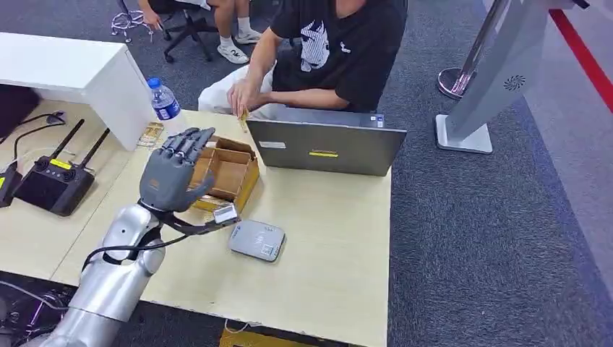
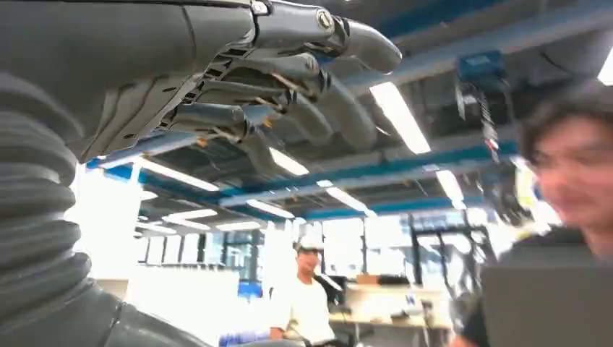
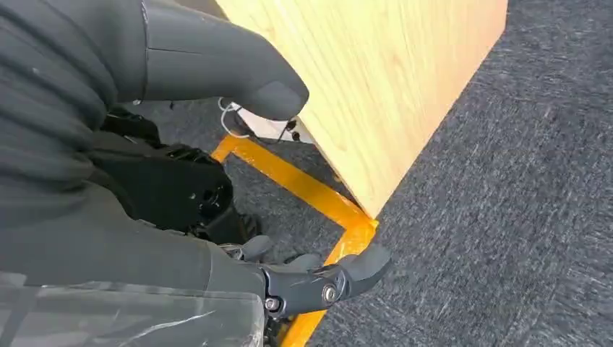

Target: Pass the card to the sensor for recognition and then transmit it.

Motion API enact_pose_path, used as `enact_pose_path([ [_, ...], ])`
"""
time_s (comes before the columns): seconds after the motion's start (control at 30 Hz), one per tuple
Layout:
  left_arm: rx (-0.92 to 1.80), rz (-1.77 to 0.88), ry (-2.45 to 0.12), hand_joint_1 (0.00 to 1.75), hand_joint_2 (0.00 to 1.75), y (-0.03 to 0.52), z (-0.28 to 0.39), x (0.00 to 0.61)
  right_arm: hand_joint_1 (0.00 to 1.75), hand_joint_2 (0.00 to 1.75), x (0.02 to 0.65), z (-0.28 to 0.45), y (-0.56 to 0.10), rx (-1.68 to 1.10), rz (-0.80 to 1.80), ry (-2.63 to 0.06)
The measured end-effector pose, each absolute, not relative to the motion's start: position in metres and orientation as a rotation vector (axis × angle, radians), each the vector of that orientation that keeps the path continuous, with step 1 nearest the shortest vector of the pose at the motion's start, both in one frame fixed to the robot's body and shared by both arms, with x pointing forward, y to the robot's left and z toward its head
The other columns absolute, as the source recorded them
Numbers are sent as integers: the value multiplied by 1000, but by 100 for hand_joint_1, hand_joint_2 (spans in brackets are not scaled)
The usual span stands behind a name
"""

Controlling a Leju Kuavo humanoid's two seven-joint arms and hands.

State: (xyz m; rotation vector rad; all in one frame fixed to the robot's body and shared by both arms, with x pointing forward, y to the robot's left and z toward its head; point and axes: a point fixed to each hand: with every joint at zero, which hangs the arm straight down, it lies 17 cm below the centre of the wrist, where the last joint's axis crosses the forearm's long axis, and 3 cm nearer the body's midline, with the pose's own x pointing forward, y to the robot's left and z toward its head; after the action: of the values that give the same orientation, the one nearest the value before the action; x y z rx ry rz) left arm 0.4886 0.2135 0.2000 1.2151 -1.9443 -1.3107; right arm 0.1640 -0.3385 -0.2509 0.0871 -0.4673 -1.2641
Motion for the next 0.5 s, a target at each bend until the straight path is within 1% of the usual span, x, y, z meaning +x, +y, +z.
enact_pose_path([
  [0.23, 1059, -1476, -1815, 0, 175, 191, 126, 461, 0, 175, 162, -251, -342, 85, -1296, -473],
  [0.37, 999, -1540, -1682, 0, 175, 201, 89, 460, 0, 175, 163, -250, -341, 92, -1294, -475],
  [0.5, 1001, -1538, -1622, 0, 175, 216, 74, 463, 0, 175, 162, -251, -341, 92, -1291, -472],
])
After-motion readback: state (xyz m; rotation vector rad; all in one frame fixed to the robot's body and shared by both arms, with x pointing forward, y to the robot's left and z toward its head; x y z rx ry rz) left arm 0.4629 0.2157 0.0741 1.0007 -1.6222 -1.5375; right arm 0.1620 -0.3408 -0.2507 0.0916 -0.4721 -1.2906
